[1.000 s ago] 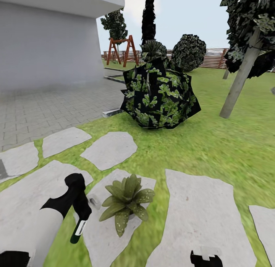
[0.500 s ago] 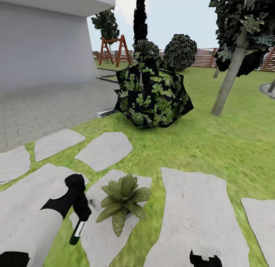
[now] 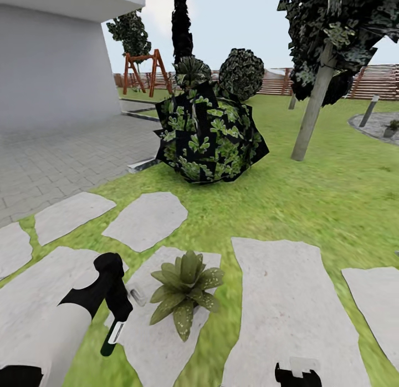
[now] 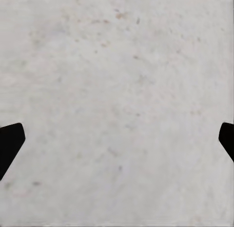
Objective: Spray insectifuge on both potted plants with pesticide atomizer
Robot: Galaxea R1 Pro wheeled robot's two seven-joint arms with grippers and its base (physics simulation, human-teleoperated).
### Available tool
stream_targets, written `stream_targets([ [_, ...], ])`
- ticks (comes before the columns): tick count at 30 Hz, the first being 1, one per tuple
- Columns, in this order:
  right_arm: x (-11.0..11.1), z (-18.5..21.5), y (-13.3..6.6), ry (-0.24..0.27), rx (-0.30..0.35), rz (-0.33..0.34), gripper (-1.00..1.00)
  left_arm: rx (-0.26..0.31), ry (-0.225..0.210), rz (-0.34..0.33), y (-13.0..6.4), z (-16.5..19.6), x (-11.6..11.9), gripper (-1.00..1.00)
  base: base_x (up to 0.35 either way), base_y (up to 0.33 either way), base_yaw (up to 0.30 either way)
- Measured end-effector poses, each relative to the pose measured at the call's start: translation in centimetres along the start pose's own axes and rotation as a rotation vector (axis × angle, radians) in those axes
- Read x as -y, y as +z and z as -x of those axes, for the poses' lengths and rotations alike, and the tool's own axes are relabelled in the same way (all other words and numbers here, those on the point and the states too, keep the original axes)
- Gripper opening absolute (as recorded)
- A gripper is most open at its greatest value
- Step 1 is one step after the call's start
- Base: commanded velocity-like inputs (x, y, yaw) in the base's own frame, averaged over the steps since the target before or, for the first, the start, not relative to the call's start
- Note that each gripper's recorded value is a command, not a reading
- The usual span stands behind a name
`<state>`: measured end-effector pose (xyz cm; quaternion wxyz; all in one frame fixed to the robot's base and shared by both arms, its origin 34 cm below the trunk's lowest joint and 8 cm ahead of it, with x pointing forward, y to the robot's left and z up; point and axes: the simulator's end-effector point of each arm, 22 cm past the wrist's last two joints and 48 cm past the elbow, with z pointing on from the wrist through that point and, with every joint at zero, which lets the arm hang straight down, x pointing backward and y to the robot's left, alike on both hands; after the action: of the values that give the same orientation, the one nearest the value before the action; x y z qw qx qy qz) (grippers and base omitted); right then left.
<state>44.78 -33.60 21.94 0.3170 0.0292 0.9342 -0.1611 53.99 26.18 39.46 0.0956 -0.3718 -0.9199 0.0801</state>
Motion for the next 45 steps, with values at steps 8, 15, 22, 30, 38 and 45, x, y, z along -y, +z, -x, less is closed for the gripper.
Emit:
stream_targets([
  [8, 0.0, 0.0, 0.0, -0.001, 0.001, -0.001, 1.00, 0.001, -0.001, -0.001, 0.0, 0.0, 0.1, -1.00, 0.151, 0.181, -0.263],
  [15, 0.1, 0.0, 0.0, -0.002, 0.001, -0.002, 1.00, -0.002, -0.003, -0.003, 0.2, -0.2, 0.1, -1.00, 0.009, 0.002, -0.263],
  [22, 0.1, 0.0, 0.0, -0.002, 0.001, -0.003, 1.00, -0.001, -0.004, -0.003, 0.2, -0.2, 0.0, -1.00, 0.000, 0.000, -0.263],
  [30, 0.1, 0.1, 0.0, -0.007, 0.004, 0.001, 1.00, -0.005, -0.013, 0.001, 0.1, -0.7, -0.4, -1.00, -0.039, 0.000, -0.153],
  [38, 0.3, 0.0, 0.1, -0.016, 0.004, 0.003, 1.00, -0.006, -0.014, -0.001, 0.2, -0.8, -0.4, -1.00, -0.158, 0.207, -0.002],
  [45, 0.2, 0.0, 0.1, -0.012, 0.002, 0.003, 1.00, -0.025, -0.018, -0.024, 1.0, -1.2, 0.1, -1.00, 0.113, 0.178, -0.054],
])
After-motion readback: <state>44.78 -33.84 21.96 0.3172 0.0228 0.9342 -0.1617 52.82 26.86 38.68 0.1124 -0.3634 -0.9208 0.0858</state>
